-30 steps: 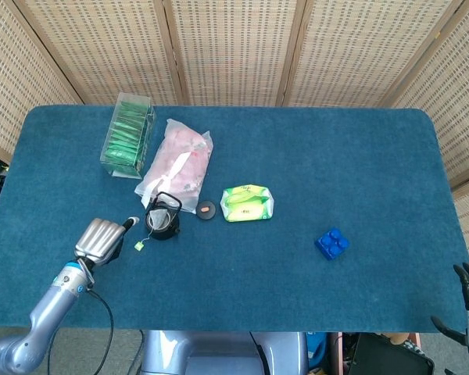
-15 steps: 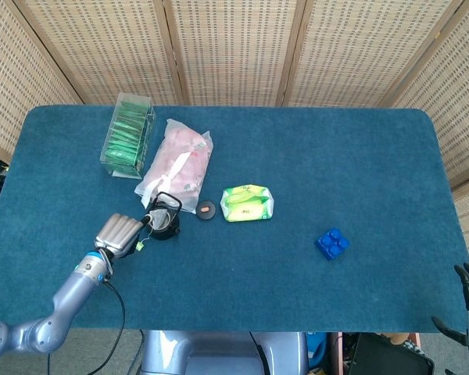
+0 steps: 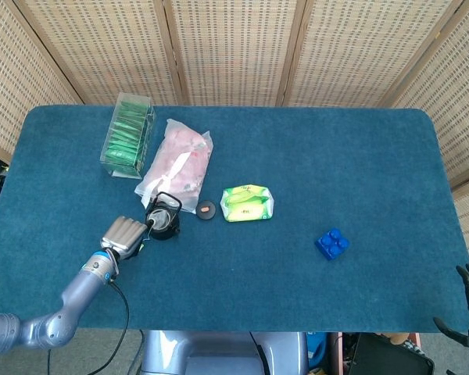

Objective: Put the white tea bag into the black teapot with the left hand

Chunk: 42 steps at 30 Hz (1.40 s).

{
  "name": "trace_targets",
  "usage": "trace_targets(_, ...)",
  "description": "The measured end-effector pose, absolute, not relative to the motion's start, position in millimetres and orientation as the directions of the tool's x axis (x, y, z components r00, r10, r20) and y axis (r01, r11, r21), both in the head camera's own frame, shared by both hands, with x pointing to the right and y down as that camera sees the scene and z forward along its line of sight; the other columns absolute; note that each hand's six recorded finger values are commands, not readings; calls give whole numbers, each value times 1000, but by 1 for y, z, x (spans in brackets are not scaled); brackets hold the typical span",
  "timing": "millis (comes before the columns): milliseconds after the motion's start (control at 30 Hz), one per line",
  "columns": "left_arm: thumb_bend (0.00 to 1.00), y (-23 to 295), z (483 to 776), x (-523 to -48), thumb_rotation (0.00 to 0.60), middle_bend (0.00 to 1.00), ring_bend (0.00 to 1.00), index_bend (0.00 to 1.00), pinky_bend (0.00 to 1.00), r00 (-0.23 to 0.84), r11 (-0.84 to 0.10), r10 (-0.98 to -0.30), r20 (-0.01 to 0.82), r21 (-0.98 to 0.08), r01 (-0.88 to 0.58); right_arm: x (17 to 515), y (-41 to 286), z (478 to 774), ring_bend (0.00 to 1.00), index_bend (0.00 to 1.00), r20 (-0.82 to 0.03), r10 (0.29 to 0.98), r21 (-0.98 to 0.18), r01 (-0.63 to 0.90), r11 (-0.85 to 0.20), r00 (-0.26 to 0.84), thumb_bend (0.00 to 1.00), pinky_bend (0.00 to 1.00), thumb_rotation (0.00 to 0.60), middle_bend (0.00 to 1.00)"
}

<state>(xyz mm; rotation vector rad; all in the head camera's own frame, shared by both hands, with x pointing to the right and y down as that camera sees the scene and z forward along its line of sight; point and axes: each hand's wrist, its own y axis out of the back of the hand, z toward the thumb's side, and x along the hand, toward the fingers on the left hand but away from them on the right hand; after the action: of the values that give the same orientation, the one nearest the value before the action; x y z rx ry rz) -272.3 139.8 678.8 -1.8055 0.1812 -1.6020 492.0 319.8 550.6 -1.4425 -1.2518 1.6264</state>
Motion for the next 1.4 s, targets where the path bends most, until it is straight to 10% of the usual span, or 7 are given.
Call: trace_targets(1400, 859, 136, 685, -261, 600, 769, 702, 140, 678, 230, -740, -544, 807, -590, 322, 493, 325, 550, 0, 107, -382, 896, -924, 134, -359, -226, 0, 64, 600, 142)
